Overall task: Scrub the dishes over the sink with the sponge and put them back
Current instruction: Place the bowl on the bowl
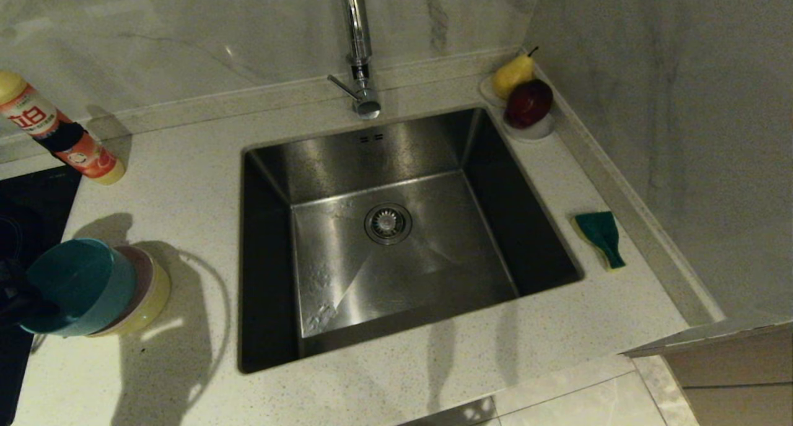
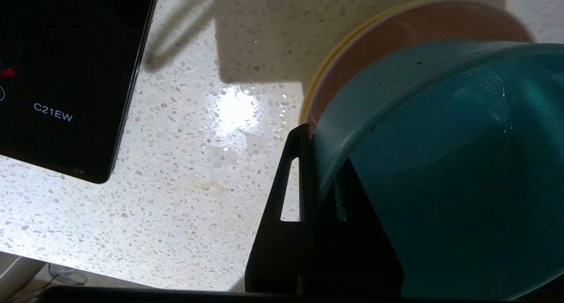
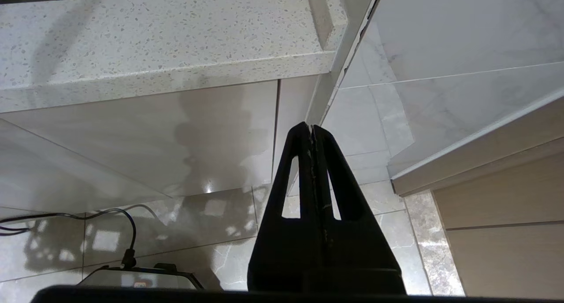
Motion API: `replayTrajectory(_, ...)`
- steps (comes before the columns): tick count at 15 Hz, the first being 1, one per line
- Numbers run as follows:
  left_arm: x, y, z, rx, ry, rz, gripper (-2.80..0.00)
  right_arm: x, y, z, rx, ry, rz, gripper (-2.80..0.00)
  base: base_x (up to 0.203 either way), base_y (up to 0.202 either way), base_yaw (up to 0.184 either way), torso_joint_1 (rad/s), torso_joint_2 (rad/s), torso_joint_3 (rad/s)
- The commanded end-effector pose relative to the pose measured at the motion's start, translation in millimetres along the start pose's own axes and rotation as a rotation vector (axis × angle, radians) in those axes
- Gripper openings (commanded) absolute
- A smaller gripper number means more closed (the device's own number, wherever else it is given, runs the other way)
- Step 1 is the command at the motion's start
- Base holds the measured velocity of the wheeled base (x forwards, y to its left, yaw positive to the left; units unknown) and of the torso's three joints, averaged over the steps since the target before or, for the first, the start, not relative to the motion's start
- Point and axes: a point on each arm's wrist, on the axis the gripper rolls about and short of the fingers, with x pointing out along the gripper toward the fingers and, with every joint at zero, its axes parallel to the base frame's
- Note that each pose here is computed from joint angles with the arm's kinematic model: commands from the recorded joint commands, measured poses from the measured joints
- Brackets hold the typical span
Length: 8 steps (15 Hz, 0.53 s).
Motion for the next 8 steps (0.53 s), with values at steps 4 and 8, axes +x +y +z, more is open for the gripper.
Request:
replayTrajectory(4,-7.1,-2.6,0.9,0.0,-0.025,-0.011,-2.8,0.1,0.0,0.0,-0.001,0.001,0.001,-2.8,0.0,0.0,0.0,0.0,0.0,0.0)
replayTrajectory(8,-2.0,-0.5,-0.1,0.005,-0.008,0.003,-2.8,0.1,0.0,0.0,-0.001,0.001,0.001,-2.8,0.0,0.0,0.0,0.0,0.0,0.0)
